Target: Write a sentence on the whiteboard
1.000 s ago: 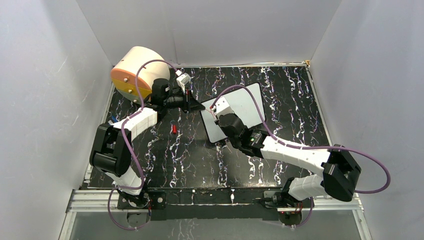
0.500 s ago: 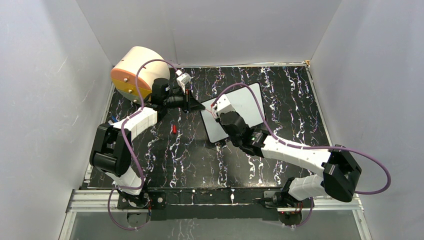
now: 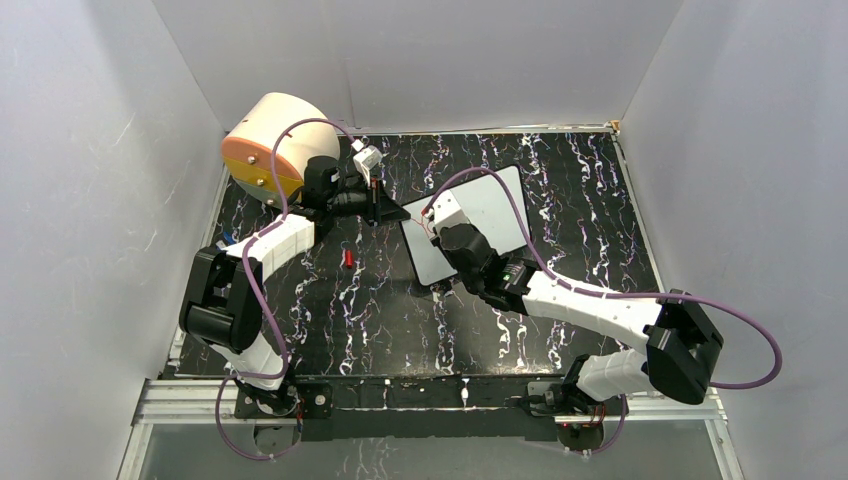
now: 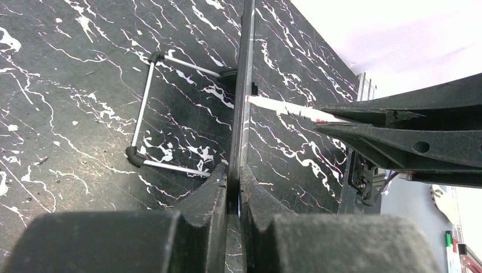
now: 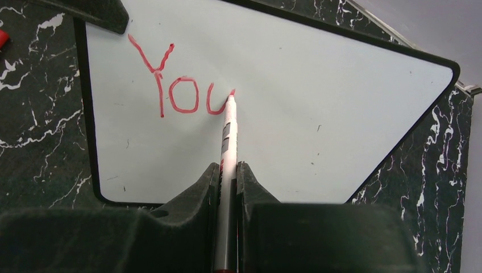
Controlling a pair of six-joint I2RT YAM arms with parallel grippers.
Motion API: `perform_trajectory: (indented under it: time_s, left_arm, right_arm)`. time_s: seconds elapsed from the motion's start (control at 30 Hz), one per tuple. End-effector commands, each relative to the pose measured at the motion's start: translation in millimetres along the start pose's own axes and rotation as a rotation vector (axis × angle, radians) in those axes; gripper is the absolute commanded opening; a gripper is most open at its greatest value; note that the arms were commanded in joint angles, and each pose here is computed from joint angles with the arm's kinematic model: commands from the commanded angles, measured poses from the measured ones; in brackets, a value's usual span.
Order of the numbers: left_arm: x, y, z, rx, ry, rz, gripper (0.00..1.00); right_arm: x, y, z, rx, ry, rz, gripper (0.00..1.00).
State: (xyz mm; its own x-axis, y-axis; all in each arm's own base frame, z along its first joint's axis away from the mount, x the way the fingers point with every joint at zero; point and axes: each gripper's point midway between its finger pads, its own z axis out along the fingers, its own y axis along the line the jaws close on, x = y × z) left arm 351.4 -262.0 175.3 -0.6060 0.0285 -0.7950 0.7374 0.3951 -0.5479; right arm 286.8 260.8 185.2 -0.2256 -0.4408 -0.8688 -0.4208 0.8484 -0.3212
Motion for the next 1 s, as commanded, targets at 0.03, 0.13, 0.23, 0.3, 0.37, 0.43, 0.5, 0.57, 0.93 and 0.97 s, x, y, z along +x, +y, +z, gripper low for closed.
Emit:
perform_trajectory:
  time_s: [0.03, 0.13, 0.23, 0.3, 0.37, 0.43, 0.5, 0.57, 0.93, 0.97]
  left_arm:
    - [-5, -1, -2, -0.022, 0.001, 0.037, 0.00]
    - [-6, -1, -2, -0.022, 0.001, 0.037, 0.00]
    - [-5, -1, -2, -0.022, 0.002, 0.036, 0.00]
    - [-5, -1, -2, -0.022, 0.002, 0.037, 0.00]
    - [-5, 0, -2, -0.023, 0.005, 0.034, 0.00]
    - [-4, 0, -2, -0.024, 0.007, 0.033, 0.00]
    - [-4, 0, -2, -0.024, 0.008, 0.033, 0.00]
    - [-4, 1, -2, -0.026, 0.007, 0.034, 0.00]
    - [-5, 0, -2, -0.029, 0.009, 0.032, 0.00]
    - [-6, 0, -2, -0.028, 0.008, 0.031, 0.00]
  right_arm:
    - [-2, 1, -1, -0.025, 0.018, 0.028, 0.00]
    - [2, 0, -2, -0.021, 0.031, 0.024, 0.00]
    - [4, -4, -4, -0.004, 0.033, 0.024, 0.00]
    - [6, -6, -4, 0.007, 0.038, 0.023, 0.00]
    - [5, -8, -4, 0.018, 0.032, 0.027, 0.00]
    - [1, -12, -5, 0.031, 0.019, 0.033, 0.00]
    - [-5, -14, -8, 0.034, -0.005, 0.043, 0.00]
    - [-13, -17, -11, 0.035, -0.034, 0.057, 0.00]
    - [-34, -30, -10, 0.044, -0.115, 0.101, 0.00]
    - [-35, -31, -9, 0.046, -0.115, 0.103, 0.00]
